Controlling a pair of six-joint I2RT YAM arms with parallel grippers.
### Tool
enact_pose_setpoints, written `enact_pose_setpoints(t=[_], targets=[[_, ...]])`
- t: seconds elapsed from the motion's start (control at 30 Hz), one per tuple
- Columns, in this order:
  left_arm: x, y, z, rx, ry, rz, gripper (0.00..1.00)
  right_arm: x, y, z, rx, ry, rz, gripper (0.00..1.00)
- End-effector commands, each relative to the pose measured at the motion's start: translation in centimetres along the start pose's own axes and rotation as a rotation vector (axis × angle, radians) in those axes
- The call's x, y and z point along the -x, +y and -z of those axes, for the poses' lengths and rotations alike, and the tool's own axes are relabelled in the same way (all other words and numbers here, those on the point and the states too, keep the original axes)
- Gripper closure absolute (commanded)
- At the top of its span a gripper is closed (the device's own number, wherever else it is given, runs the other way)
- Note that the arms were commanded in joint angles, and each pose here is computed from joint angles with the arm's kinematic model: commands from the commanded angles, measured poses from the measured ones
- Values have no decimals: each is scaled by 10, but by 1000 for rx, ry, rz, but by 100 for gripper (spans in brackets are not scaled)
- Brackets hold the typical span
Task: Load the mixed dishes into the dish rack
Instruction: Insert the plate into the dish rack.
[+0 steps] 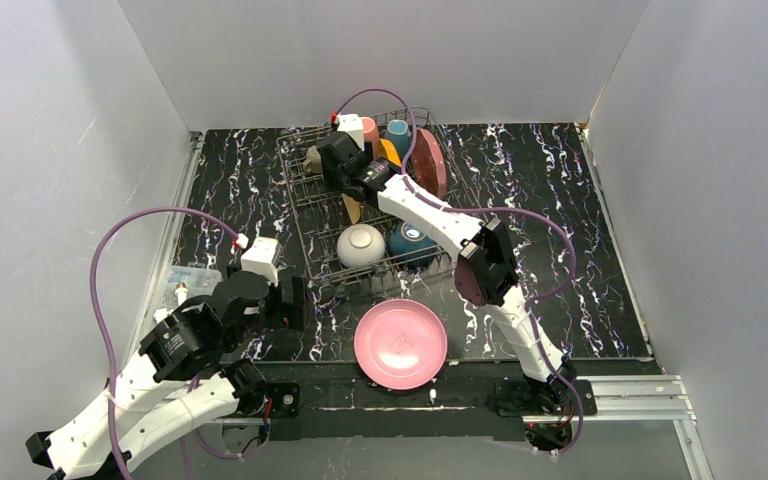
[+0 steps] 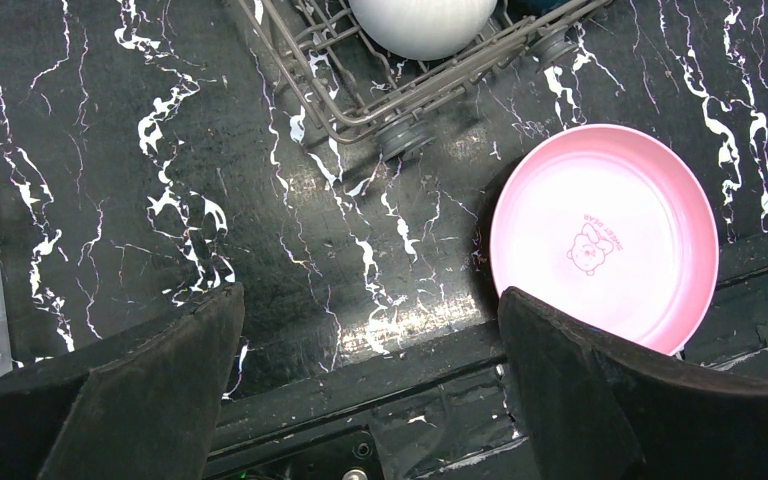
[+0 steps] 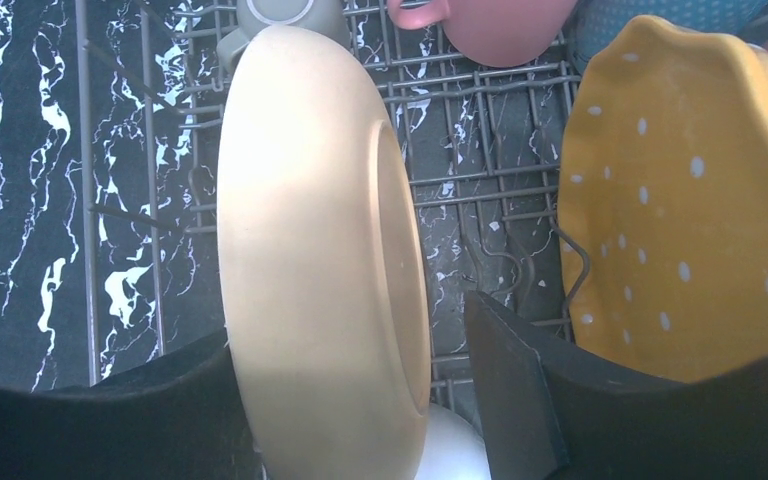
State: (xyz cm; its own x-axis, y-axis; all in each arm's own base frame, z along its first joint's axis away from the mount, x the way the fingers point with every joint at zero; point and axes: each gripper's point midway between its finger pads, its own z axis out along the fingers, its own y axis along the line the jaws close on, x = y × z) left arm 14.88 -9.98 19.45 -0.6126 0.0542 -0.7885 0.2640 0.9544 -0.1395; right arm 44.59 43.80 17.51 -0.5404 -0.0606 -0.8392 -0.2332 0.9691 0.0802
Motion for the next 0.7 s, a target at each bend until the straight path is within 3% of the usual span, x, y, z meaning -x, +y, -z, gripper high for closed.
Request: enact_pose_setpoints(t=[0.0,0.37,0.67], targets=[[-2,7,-2,39,2,-2,2,54,10,32,80,-113,-95,28],[-2,7,-2,35,3,-1,2,69,16,43,99,-149,-100,28],[-3,6,-2,35,5,-2,2,54,13,34,73,-122,-82,27]])
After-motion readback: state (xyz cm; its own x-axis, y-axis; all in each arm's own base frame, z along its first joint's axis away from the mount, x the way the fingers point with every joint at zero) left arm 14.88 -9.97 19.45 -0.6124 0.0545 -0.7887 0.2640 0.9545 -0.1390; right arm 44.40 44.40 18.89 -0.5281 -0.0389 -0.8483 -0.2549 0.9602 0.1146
